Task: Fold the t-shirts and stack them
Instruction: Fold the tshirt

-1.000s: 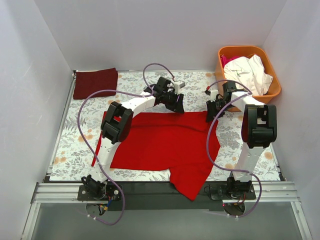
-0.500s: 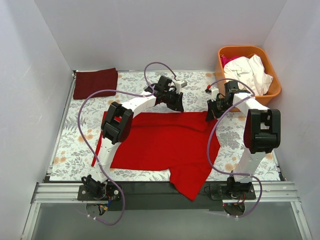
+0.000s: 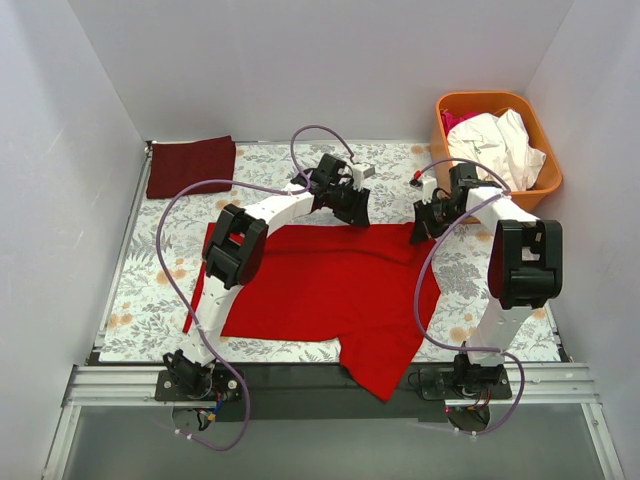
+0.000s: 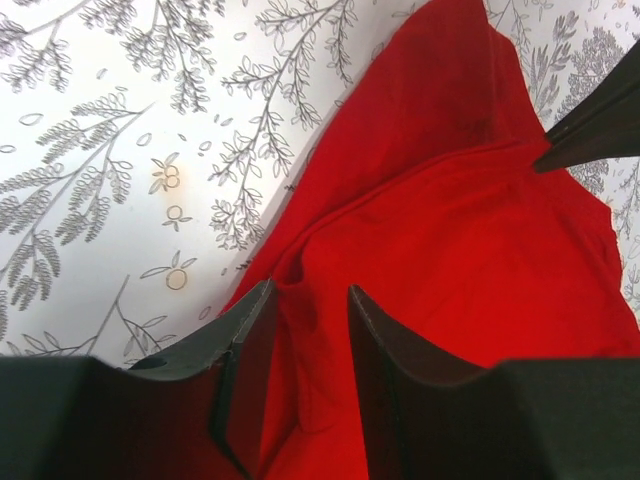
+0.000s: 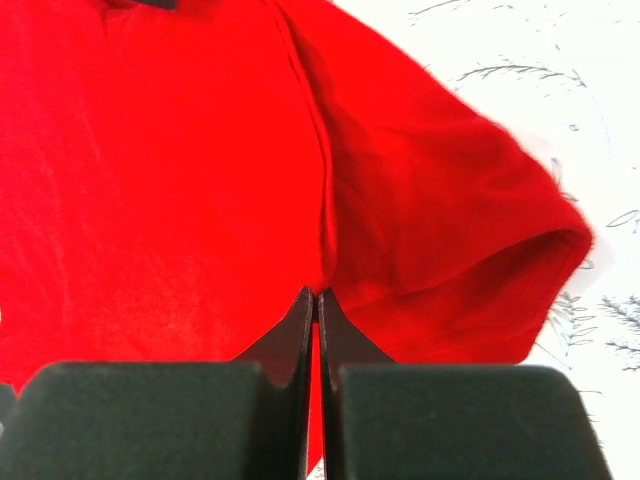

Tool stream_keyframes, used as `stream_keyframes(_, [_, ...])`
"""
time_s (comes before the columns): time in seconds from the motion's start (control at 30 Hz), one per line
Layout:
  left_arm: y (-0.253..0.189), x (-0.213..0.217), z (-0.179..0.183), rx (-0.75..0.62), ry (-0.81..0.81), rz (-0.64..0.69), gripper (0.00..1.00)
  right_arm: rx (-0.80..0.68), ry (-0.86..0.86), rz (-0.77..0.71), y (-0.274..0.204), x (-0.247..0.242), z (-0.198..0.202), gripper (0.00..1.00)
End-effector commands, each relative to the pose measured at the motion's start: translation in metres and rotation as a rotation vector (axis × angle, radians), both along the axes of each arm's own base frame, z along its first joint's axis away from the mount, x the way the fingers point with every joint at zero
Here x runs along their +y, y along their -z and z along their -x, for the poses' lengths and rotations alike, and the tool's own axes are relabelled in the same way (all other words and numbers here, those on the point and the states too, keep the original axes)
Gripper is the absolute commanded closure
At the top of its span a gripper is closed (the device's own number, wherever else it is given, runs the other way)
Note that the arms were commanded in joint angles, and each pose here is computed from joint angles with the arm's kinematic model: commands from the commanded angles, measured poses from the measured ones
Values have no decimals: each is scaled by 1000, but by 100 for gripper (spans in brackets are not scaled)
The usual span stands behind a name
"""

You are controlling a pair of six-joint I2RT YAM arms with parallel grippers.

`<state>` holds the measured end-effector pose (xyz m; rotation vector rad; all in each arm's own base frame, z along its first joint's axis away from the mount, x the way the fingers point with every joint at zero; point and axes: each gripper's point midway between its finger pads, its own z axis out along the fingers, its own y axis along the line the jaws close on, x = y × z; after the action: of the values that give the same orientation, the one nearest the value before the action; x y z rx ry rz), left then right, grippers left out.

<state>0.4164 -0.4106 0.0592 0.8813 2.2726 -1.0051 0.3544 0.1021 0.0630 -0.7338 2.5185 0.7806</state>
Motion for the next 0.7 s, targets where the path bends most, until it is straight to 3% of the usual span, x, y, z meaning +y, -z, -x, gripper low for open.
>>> stream_keyframes(0.0, [-1,-11,7,-8,36,-2,67,-37,-34,-46,-20,8,9,99])
stream_keyframes(0.07, [2,-11,8,1,38,-6,69,-41,-41,-51,-22,9,11,99])
stream_keyframes(0.2, [-4,-11,6,-14,33,-5,90,-39,-53,-56,-25,10,18,99])
stream_keyframes(0.3, [-15,-10,7,-39,39,3,100,-50,-63,-65,-31,12,21,99])
stream_keyframes(0.67, [-56,7,39,-88,84,63,100,-69,-107,-36,-38,15,53,99])
